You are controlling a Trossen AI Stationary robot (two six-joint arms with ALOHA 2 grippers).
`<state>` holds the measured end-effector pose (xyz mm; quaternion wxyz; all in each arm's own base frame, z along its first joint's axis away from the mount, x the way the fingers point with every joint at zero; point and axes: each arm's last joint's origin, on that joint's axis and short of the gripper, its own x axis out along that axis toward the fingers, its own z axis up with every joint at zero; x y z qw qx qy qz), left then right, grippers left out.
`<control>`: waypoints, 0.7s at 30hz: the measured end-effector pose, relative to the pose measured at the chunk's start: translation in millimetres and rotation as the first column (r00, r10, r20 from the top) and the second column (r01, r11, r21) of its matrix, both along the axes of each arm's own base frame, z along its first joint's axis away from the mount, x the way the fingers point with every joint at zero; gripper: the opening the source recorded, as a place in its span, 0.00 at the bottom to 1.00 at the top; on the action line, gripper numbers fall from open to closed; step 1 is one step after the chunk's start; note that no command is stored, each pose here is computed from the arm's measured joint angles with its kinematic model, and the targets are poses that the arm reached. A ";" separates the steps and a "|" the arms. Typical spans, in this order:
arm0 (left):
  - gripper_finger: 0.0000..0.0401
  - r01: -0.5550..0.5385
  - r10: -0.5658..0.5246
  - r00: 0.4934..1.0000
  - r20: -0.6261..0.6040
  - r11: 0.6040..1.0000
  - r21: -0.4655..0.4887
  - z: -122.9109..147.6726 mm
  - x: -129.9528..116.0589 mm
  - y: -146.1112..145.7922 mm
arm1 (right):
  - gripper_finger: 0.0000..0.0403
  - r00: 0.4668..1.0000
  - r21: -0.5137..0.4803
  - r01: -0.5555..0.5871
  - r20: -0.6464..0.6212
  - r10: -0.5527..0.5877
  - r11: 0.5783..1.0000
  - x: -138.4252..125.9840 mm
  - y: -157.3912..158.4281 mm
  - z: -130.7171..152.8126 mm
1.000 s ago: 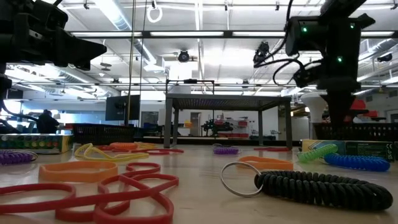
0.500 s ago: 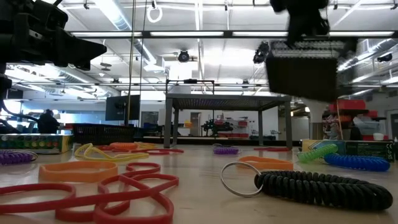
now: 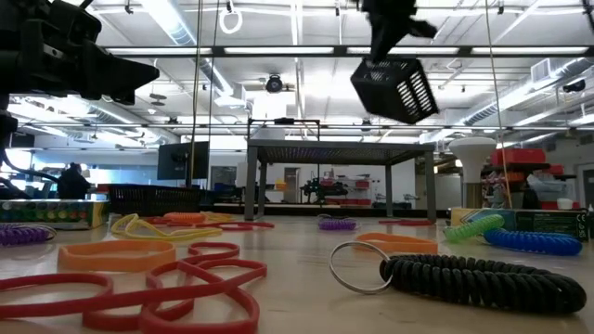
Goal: Sort rubber bands into baskets
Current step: Put the right black basket into the shelf
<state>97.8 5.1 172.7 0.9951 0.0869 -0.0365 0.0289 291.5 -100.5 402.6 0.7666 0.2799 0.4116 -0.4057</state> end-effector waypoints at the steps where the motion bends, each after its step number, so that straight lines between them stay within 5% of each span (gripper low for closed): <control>1: 0.12 0.000 0.000 1.000 0.001 1.000 0.000 0.1 0.0 0.0 | 0.02 1.000 0.005 0.017 -0.023 -0.017 1.000 4.1 -8.4 -1.9; 10: 0.12 0.000 0.000 1.000 0.001 1.000 0.000 0.1 0.0 0.0 | 0.03 0.974 0.089 0.183 -0.152 -0.169 0.979 28.7 -76.5 -34.8; 21: 0.12 0.000 0.000 1.000 0.001 1.000 0.000 0.2 0.0 0.0 | 0.11 0.962 0.134 0.262 -0.115 -0.247 0.956 37.8 -102.8 -52.9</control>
